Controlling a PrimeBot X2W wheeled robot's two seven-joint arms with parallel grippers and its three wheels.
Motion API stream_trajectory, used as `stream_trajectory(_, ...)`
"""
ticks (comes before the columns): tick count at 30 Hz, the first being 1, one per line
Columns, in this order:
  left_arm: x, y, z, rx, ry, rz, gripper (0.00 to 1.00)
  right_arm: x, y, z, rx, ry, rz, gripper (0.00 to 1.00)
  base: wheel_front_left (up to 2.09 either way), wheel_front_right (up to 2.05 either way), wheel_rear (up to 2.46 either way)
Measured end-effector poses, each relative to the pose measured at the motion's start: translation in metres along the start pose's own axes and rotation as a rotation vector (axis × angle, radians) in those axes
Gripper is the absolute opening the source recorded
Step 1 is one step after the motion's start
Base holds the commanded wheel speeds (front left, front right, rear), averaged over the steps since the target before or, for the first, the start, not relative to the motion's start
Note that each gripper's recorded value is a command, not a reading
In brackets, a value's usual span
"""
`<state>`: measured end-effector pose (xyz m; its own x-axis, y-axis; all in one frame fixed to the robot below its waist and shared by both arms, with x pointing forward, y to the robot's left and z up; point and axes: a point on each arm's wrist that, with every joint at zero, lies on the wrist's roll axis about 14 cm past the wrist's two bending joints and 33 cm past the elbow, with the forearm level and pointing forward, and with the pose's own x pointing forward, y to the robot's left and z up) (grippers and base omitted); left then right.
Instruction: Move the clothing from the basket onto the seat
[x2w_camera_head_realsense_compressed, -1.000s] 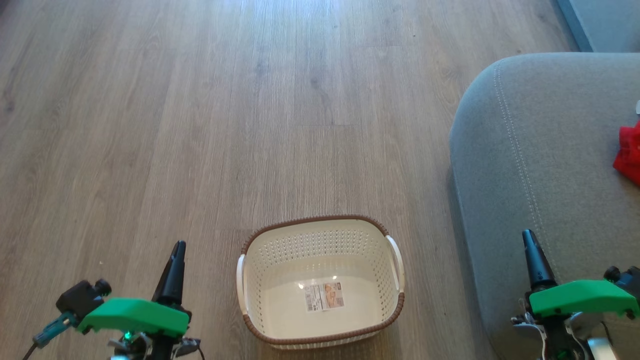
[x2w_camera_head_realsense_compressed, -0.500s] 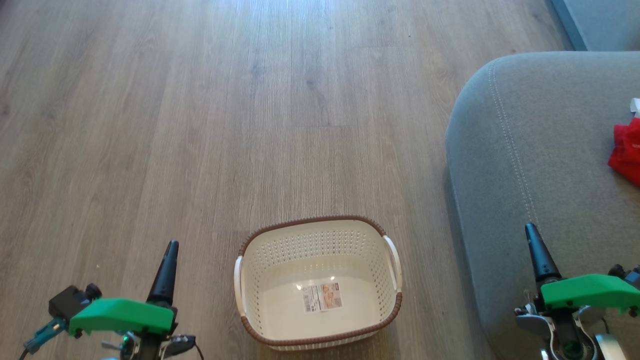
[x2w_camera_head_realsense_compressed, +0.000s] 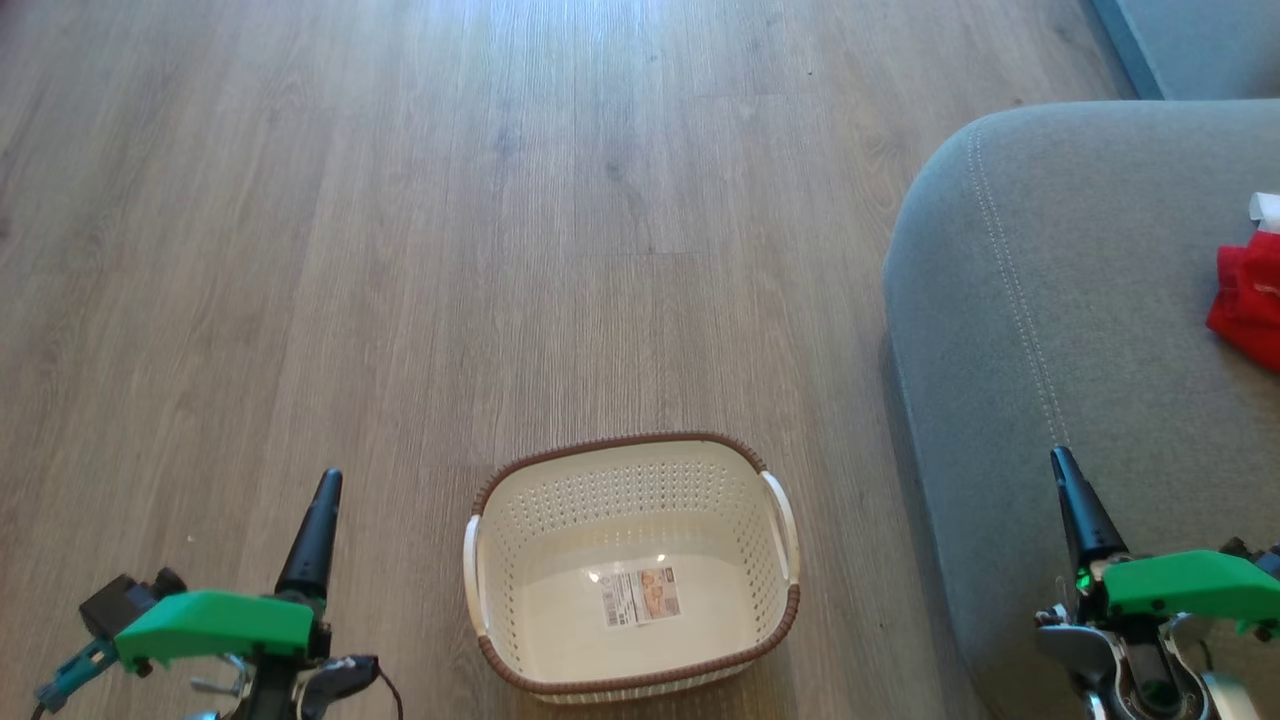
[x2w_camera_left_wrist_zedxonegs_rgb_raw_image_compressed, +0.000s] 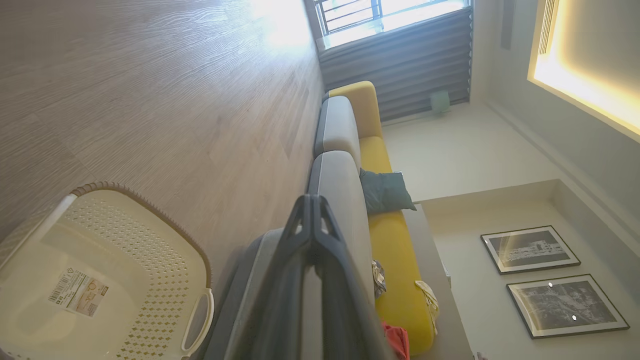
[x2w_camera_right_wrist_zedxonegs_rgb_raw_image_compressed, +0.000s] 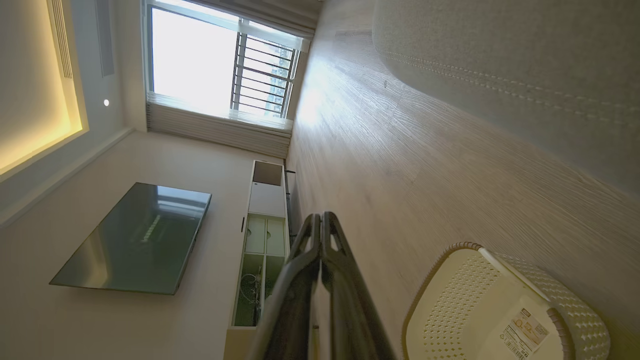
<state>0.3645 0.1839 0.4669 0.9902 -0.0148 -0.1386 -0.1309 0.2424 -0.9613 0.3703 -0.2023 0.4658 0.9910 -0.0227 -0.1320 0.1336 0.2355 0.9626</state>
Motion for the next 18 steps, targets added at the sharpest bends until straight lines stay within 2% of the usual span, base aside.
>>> stream_trajectory(18, 0.0060, -0.0068, 0.0046, -0.189, 0.003, -0.032, 0.00, 0.0017, 0.0082, 0.0075, 0.182, -0.014, 0.031, 0.00, 0.00, 0.00, 0.00)
